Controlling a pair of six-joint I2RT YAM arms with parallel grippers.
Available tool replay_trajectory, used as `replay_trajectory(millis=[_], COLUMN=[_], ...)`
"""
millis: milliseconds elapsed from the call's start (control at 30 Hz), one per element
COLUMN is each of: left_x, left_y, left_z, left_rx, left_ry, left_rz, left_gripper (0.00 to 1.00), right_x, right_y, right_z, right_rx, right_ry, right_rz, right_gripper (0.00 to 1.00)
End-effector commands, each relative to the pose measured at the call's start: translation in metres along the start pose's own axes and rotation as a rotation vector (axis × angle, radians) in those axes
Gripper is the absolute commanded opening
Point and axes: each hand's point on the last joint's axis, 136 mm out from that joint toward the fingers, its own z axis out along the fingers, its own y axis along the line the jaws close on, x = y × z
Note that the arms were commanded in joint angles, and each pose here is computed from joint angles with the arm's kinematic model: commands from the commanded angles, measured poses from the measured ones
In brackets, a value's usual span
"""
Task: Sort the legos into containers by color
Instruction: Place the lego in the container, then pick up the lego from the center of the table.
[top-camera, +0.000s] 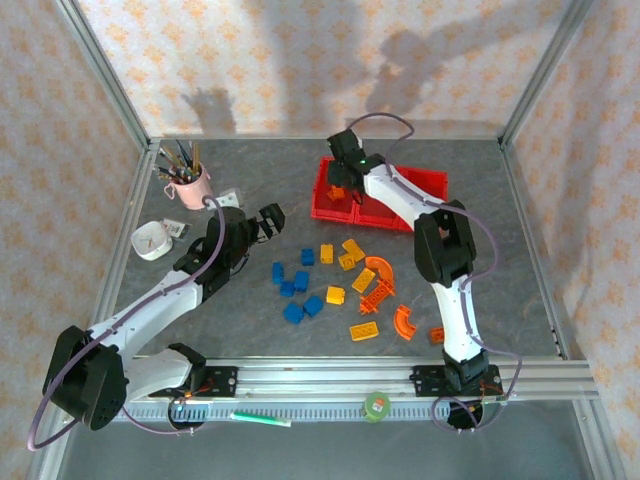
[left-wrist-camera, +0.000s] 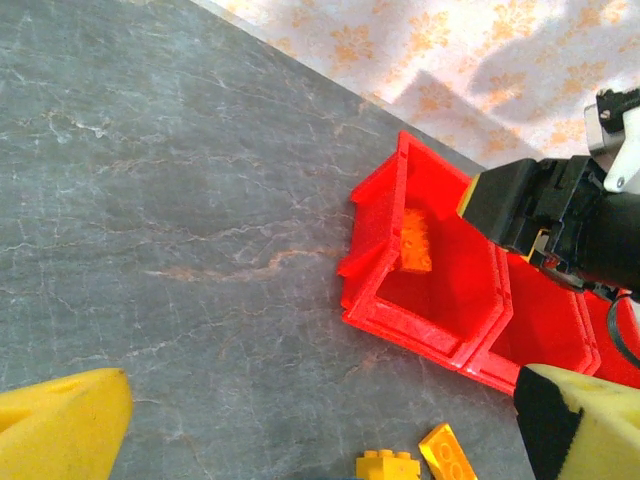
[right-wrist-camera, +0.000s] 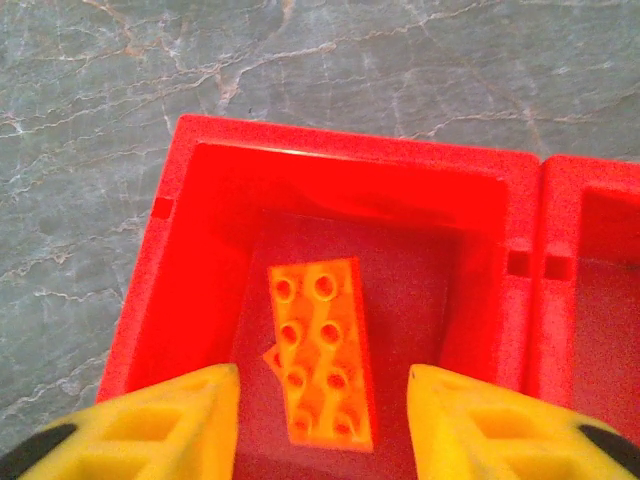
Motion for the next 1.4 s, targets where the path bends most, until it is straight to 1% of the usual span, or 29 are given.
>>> replay_trajectory(millis=[0,100,200,333,467,667,733,833,967,1033,1133,1233,1300,1367], left_x=[-0.006,-0.003,0.001,0.011,0.027,0.047,0.052,0.059,0.065,0.067,0.07,0.073,0.074,0.073], left_y=[-0.011,-0.015,-0.021,-0.026,-0.04,-0.052,-0.054,-0.059,-0.06,-0.06,-0.059,-0.058,-0.058,-0.059], left_z=[0.0,0.0,-0.002,-0.004,-0.011,-0.023,-0.027,-0.032,-0.035,-0.035,-0.036,-0.034,-0.033,-0.032], left_rx=[0.033,0.053,0.088,0.111,0.141,0.168,0.18,0.207,0.202,0.196,0.192,0.188,0.185,0.183], left_ry=[0.015,0.034,0.057,0.105,0.137,0.155,0.15,0.156,0.162,0.169,0.168,0.173,0.173,0.171], left_rz=[0.027,0.024,0.02,0.008,0.019,-0.006,-0.023,-0.038,-0.032,-0.032,-0.028,-0.03,-0.029,-0.032], left_gripper=[0.99,0.99,0.99,0.99,0.99,0.99,0.99,0.99,0.99,0.99,0.99,0.99,0.99,0.99], right_x=[-0.02,-0.015,0.002,0.034,0.072,0.126,0.144,0.168,0.195,0.204,0.209,0.211,0.217,0.221], right_y=[0.0,-0.008,-0.012,-0.031,-0.056,-0.08,-0.083,-0.095,-0.096,-0.096,-0.098,-0.109,-0.103,-0.108], right_z=[-0.041,-0.066,-0.094,-0.121,-0.134,-0.14,-0.138,-0.134,-0.124,-0.122,-0.121,-0.118,-0.114,-0.11], right_rx=[-0.026,-0.029,-0.083,-0.089,-0.045,-0.019,-0.029,-0.004,-0.022,-0.023,-0.026,0.029,-0.002,0.024], right_ry=[-0.048,-0.05,-0.036,-0.008,0.045,0.124,0.151,0.175,0.241,0.256,0.24,0.227,0.247,0.26], right_rz=[-0.009,-0.004,0.007,0.028,0.038,0.062,0.073,0.093,0.088,0.081,0.08,0.079,0.073,0.066], right_gripper=[0.53,0.54,0.57,0.61,0.64,0.69,0.71,0.74,0.76,0.76,0.76,0.75,0.75,0.75])
